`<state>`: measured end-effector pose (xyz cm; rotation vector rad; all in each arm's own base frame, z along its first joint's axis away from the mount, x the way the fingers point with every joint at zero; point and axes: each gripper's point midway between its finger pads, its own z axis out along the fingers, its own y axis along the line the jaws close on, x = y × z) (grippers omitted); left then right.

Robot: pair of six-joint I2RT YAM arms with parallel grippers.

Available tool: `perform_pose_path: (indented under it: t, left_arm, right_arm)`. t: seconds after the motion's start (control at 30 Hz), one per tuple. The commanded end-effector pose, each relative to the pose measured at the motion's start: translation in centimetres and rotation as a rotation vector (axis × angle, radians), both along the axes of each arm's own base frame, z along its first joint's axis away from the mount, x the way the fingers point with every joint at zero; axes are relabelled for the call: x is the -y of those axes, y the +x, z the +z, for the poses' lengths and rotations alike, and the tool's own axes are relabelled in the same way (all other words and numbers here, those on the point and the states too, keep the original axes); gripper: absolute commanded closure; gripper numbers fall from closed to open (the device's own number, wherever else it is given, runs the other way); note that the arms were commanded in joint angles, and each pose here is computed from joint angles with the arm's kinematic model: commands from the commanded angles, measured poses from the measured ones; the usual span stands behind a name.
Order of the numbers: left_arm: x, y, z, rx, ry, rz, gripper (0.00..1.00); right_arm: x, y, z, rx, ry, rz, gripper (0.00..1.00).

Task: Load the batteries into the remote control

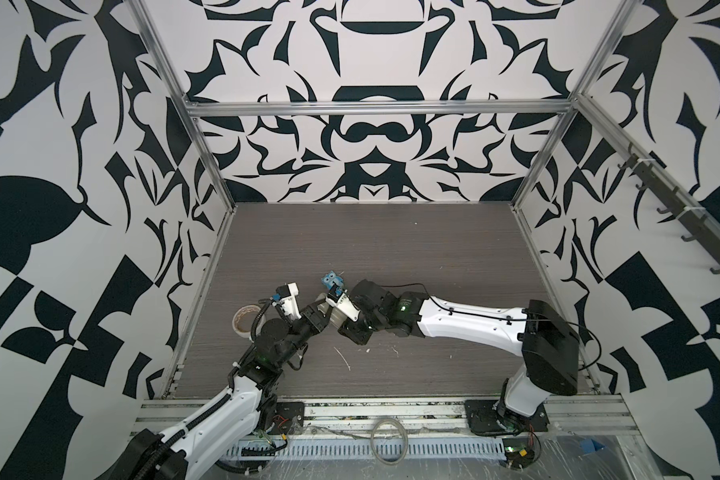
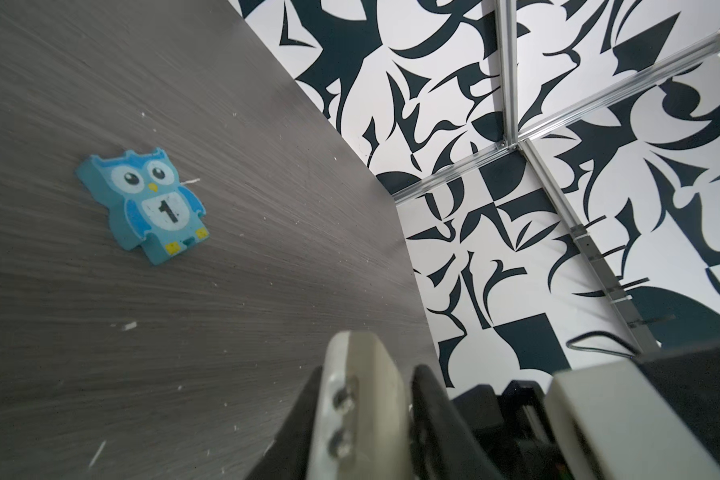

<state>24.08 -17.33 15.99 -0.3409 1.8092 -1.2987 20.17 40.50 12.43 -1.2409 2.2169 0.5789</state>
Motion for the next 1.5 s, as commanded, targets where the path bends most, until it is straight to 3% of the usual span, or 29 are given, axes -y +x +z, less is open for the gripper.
perform_pose_path:
  t: [0.0, 0.13, 0.27, 0.37, 0.5, 0.53, 0.73, 0.97, 1.47]
  left_arm:
    - [0.4, 0.1, 2.1, 0.076, 0.017, -0.018, 0.45]
    - [0.5, -0.3, 2.3, 0.085, 0.031, -0.036, 0.24]
    - [0.3, -0.8, 2.5, 0.1, 0.041, -0.047, 0.22]
    - [0.8, -1.8, 4.1, 0.18, 0.051, -0.098, 0.18]
    - [2.6, -3.9, 6.7, 0.283, 0.128, -0.266, 0.16]
    - [3.1, -4.4, 7.3, 0.302, 0.143, -0.307, 0.12]
    - [4.3, -6.0, 10.0, 0.407, 0.167, -0.425, 0.08]
    - [5.0, -6.0, 11.5, 0.452, 0.199, -0.476, 0.07]
    - [6.9, -6.9, 16.0, 0.59, 0.088, -0.598, 0.03]
  right_arm:
    - [0.2, 0.5, 2.1, 0.022, 0.045, -0.021, 0.77]
    - [0.5, 1.0, 2.4, -0.007, 0.075, -0.042, 0.79]
    - [1.3, 1.7, 3.4, -0.049, 0.156, -0.058, 0.8]
    - [2.0, 1.8, 4.4, -0.073, 0.206, -0.05, 0.81]
    - [2.7, 1.6, 6.0, -0.119, 0.286, -0.003, 0.81]
    - [2.9, 1.5, 6.5, -0.125, 0.303, 0.011, 0.81]
    - [3.7, 0.9, 9.1, -0.116, 0.38, 0.062, 0.82]
    - [4.9, -0.1, 12.4, -0.089, 0.508, 0.106, 0.83]
    - [6.9, -3.6, 18.0, -0.069, 0.738, 0.267, 0.85]
